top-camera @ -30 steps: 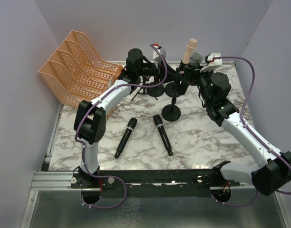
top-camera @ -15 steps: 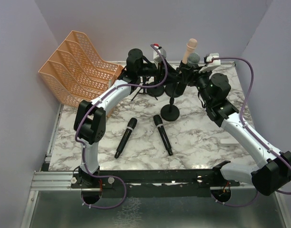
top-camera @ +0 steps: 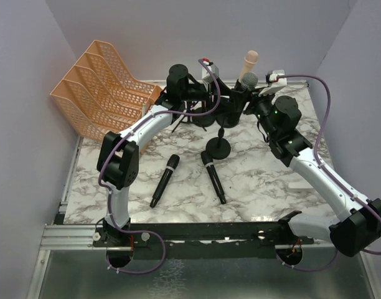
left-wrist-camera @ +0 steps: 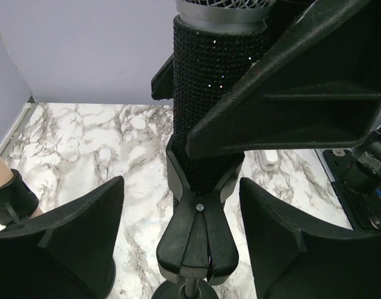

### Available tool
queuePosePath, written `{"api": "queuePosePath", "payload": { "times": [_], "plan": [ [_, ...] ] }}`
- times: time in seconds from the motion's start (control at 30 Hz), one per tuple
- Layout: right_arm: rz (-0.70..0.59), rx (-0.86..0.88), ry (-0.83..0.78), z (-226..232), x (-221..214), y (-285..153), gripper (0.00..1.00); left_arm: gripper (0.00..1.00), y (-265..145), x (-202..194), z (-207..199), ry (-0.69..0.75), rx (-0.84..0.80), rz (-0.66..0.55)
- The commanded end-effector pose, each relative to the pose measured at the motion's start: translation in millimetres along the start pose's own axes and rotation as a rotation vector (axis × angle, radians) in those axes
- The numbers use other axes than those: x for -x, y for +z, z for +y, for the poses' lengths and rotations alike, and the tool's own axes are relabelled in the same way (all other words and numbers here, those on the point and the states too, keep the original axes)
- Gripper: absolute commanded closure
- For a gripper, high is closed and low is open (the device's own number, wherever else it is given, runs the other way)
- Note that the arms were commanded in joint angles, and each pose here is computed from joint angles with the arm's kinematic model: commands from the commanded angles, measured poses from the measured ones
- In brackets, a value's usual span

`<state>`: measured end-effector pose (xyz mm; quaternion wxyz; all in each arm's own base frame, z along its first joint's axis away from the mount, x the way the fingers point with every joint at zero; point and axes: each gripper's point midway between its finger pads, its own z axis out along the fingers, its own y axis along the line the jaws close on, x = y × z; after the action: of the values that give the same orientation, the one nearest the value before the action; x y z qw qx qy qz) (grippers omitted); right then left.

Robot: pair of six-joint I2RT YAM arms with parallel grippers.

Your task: Attach the microphones to the stand

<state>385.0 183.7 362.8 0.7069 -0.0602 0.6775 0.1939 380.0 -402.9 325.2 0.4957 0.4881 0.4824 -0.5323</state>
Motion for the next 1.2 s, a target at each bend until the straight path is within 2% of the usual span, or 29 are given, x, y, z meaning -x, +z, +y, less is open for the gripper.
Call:
{"api": "queuePosePath", "payload": {
  "times": [0.0,0.2,0.33,0.5,0.7,0.93,1.07,1.17],
  "plan": [
    [-0.011,-0.052,0.057,-2.9,19.5,-8.3,0.36,0.23,-3.6,14.4,-4.1,0.045,0.016,-0.013],
    [0.012,-0.055,0.082,-2.4,24.2,-21.1,0.28,0.16,-16.6,26.4,-6.7,0.066,0.046,-0.022],
    [0.012,-0.057,0.097,-2.2,32.6,-32.8,0.27,0.12,-24.4,38.2,-13.3,0.098,0.067,-0.032],
    [0.056,-0.035,0.090,-1.6,18.3,-51.2,0.27,0.07,-37.6,49.9,-15.2,0.105,0.159,-0.049],
    [0.134,0.085,0.051,9.8,-29.0,-71.7,0.27,0.07,-67.4,57.8,-9.7,0.069,0.414,-0.085],
    [0.227,0.160,0.046,10.2,-123.6,-71.0,0.29,0.07,-107.1,61.8,-21.5,-0.095,0.656,-0.177],
    [0.228,0.252,0.040,22.1,-150.4,-62.1,0.33,0.07,-134.1,66.1,-35.2,-0.120,0.770,-0.230],
    [0.173,0.269,0.022,22.9,-156.1,-52.3,0.34,0.07,-150.5,77.7,-42.9,-0.107,0.840,-0.235]
  ]
}}
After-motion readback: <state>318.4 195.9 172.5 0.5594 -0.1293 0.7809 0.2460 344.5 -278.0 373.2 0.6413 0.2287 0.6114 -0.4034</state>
